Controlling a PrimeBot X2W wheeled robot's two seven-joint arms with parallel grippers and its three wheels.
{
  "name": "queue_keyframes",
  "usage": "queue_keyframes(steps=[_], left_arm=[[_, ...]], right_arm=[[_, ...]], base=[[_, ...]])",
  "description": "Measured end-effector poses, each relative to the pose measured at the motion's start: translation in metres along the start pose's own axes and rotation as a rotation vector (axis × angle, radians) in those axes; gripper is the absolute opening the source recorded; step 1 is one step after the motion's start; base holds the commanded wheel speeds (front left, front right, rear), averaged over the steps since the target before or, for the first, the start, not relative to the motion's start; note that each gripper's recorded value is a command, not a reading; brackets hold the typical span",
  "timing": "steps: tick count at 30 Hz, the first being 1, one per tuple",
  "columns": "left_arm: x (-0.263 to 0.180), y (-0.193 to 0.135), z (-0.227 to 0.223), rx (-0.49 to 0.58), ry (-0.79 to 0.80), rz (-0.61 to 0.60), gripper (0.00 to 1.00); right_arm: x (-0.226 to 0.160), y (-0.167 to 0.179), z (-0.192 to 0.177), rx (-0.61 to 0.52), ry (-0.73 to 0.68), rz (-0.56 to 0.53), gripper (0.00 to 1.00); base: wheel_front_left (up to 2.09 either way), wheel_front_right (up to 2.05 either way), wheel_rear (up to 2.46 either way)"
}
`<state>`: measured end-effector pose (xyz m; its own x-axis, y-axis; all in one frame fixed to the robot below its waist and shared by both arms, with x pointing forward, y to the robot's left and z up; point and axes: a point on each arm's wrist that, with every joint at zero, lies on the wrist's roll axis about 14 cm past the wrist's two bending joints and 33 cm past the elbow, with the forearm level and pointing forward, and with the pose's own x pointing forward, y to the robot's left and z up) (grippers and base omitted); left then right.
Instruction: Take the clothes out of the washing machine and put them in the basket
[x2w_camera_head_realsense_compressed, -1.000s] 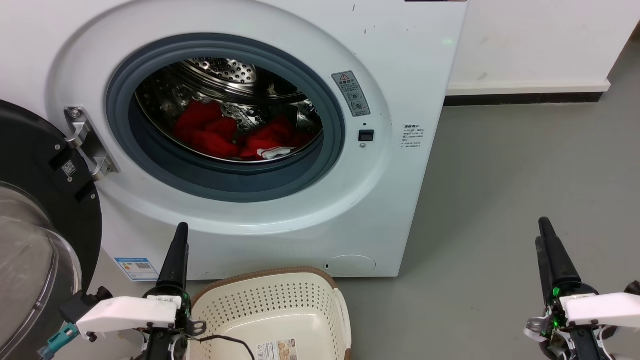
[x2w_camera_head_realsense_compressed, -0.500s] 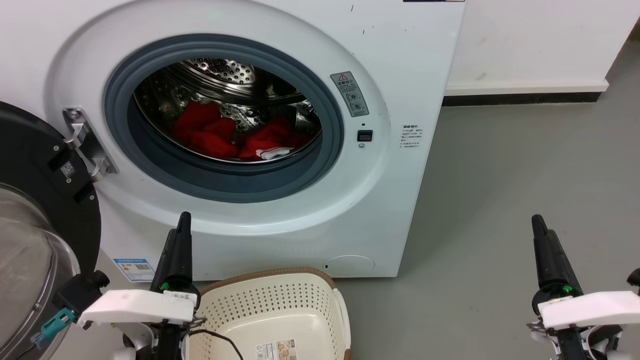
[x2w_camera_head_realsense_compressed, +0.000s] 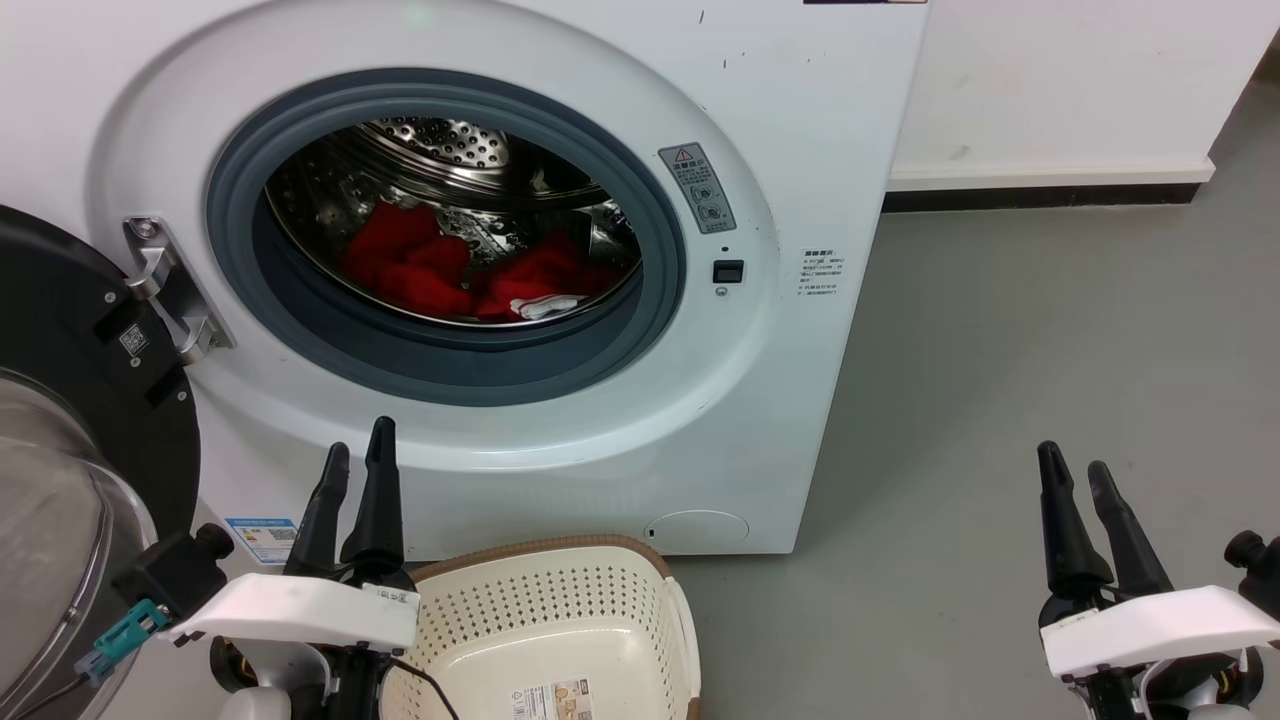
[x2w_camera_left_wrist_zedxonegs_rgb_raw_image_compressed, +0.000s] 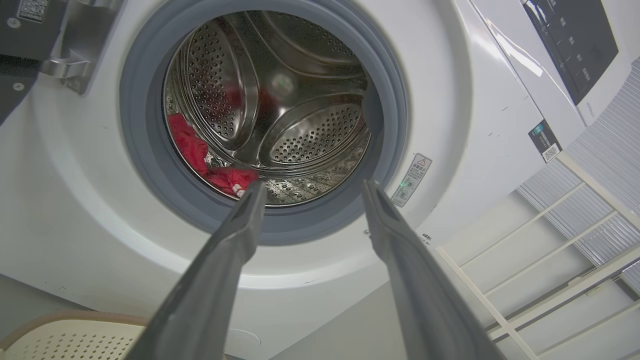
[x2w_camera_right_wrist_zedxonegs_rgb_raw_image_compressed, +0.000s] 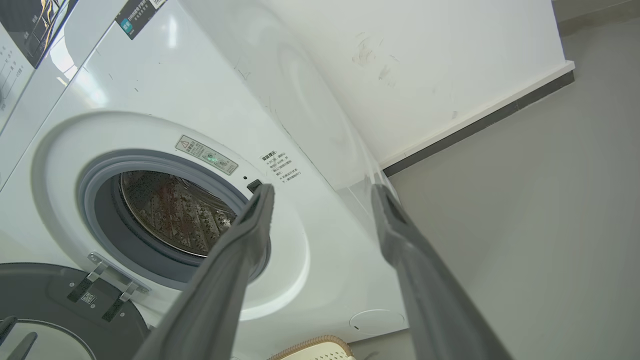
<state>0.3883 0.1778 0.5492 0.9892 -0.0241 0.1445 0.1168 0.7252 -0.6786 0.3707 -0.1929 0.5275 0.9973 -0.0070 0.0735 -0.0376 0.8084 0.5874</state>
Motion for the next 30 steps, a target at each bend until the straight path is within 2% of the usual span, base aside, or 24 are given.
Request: queue_keyframes(steps=[14, 30], left_arm=[[0.0012, -0.0025, 0.0021, 0.222, -0.013, -0.022, 1.0], [0.0005, -0.0094, 0.0023, 0.435, -0.023, -0.062, 1.0]], right_arm=[[-0.0004, 0.0056, -0.0012, -0.219, 0.011, 0.027, 1.0], [-0.0007, 0.0099, -0.0006, -0.409, 0.016, 0.049, 1.0]], base=[[0.0, 0.0, 0.0], [0.0, 0.0, 0.0]])
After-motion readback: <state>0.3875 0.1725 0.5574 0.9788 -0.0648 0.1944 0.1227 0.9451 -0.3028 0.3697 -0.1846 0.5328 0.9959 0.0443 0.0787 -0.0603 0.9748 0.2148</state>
